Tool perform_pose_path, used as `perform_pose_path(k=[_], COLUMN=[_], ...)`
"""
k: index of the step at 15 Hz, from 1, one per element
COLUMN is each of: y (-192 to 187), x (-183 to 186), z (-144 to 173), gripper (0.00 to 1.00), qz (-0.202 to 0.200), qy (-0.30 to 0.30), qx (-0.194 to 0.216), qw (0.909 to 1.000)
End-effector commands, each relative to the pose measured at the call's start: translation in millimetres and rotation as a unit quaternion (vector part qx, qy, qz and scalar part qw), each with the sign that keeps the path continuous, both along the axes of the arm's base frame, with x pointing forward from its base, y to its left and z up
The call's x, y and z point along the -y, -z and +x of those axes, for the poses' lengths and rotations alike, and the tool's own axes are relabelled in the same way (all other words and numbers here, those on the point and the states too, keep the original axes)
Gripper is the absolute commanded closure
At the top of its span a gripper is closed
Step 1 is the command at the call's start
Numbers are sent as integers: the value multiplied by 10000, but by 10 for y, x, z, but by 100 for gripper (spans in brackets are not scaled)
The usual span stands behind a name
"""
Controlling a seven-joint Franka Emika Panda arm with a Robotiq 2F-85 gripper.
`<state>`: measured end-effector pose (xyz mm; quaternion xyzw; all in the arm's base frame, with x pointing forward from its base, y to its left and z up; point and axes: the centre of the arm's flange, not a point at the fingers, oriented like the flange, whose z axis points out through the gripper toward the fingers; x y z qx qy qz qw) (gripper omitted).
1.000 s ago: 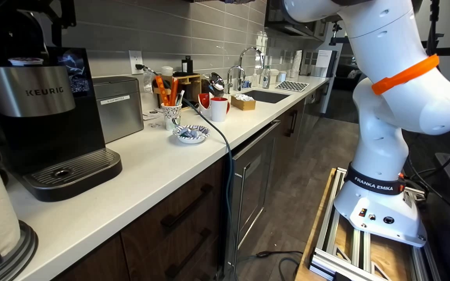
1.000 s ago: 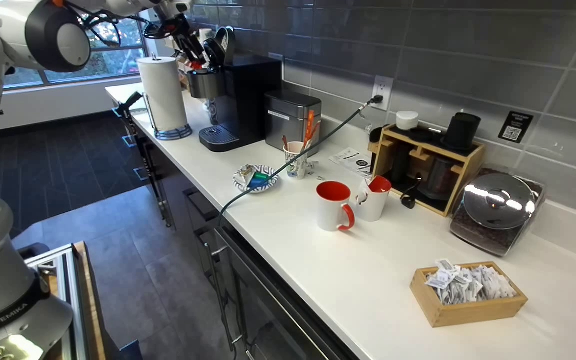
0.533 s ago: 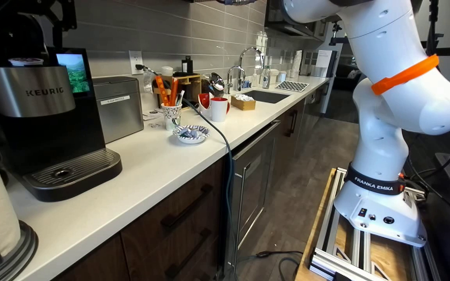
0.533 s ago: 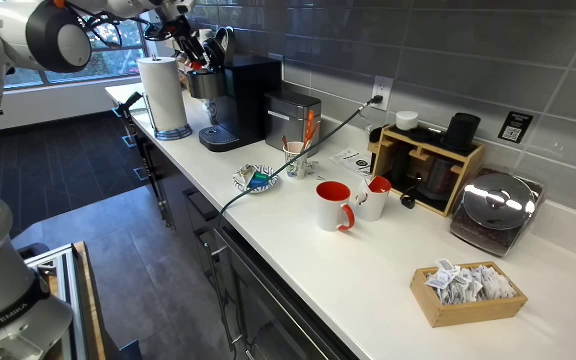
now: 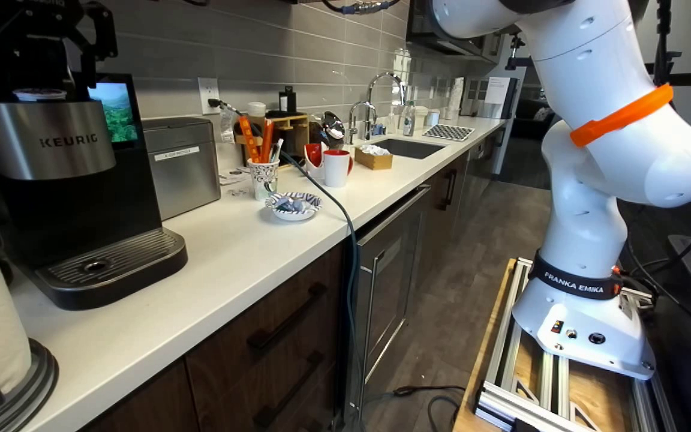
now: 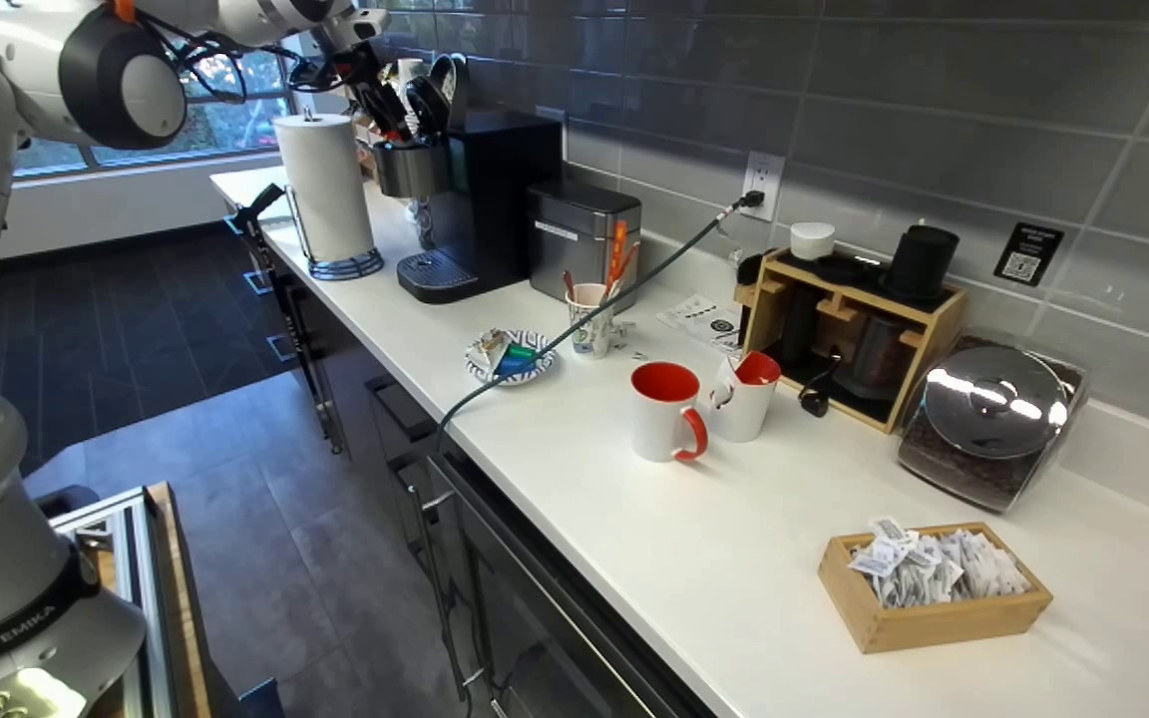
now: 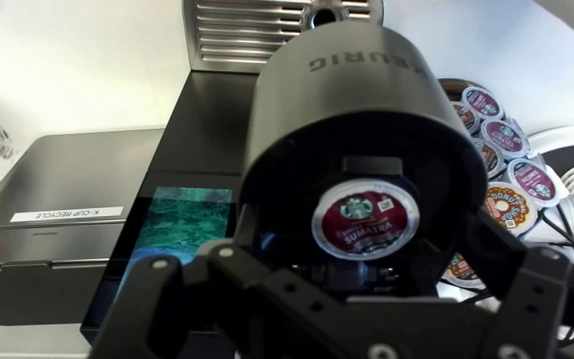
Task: Move the coffee pod, which is in the machine, to the table
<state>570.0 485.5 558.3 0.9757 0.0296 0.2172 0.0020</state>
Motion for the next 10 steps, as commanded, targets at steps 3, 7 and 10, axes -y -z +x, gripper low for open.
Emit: perform_pose_path(k=[3, 7, 10], y=[93, 125, 137], x=[-45, -87, -102], z=[2, -3, 7], gripper=[0, 4, 27], qz=[53, 70, 106], qy=[71, 54, 67], qx=[23, 50, 66], qw=[10000, 9999, 9999])
